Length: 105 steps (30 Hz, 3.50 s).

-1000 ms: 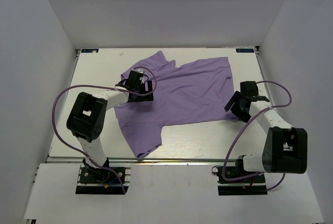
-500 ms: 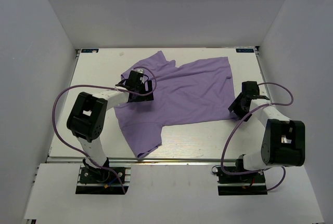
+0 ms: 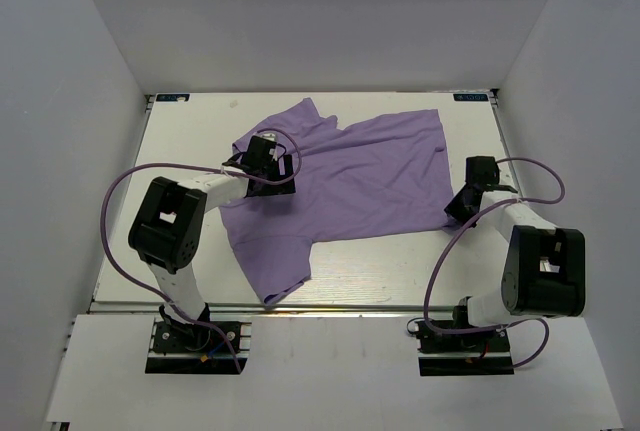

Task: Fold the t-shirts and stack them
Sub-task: Flatten out the tshirt

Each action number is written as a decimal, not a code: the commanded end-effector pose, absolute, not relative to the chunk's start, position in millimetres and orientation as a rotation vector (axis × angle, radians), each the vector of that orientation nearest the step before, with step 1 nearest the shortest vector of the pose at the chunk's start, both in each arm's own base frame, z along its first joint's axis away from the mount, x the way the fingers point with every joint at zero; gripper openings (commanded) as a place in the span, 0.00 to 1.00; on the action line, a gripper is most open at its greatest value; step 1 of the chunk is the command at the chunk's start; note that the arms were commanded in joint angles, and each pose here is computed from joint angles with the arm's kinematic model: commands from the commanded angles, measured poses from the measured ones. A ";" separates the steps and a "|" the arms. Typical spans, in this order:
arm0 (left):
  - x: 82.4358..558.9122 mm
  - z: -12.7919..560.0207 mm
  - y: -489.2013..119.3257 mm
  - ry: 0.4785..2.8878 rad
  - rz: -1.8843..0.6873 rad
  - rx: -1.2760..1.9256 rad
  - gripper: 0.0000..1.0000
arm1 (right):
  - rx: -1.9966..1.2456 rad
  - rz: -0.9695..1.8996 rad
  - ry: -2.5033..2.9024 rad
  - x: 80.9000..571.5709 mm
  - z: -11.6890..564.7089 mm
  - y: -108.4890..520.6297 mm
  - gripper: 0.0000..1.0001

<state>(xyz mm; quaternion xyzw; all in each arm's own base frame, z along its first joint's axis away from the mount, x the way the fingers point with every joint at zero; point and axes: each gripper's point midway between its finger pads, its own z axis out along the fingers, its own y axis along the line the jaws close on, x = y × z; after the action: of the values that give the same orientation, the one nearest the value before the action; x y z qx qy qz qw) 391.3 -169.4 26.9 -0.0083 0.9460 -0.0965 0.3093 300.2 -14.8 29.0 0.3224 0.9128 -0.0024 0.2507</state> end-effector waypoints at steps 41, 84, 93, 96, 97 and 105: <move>396.1 47.0 -149.0 2.509 -0.128 -0.006 1.00 | 0.725 0.124 2.341 260.4 121.4 -3.3 0.90; 638.2 -12.9 -176.1 2.301 -0.385 0.040 1.00 | 0.439 0.207 2.540 546.1 9.1 -29.3 0.90; 642.5 83.4 -193.2 2.146 -0.505 0.107 1.00 | 0.191 0.280 2.360 551.1 113.4 -7.7 0.90; 627.9 138.5 -191.7 2.105 -0.511 0.142 1.00 | 0.166 0.278 2.329 532.0 141.8 0.5 0.90; 618.9 145.4 -186.8 2.126 -0.488 0.145 1.00 | 0.156 0.272 2.273 523.1 173.4 1.5 0.90; 449.9 141.0 -151.3 2.377 -0.424 -0.050 1.00 | 0.492 0.283 2.322 400.1 139.3 6.1 0.90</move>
<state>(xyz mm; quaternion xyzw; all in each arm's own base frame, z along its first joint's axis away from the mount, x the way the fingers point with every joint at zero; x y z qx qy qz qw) 510.4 -160.8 118.7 0.0149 0.9141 -0.1602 0.3721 442.8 5.6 174.2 0.1266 0.8959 0.1105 0.4112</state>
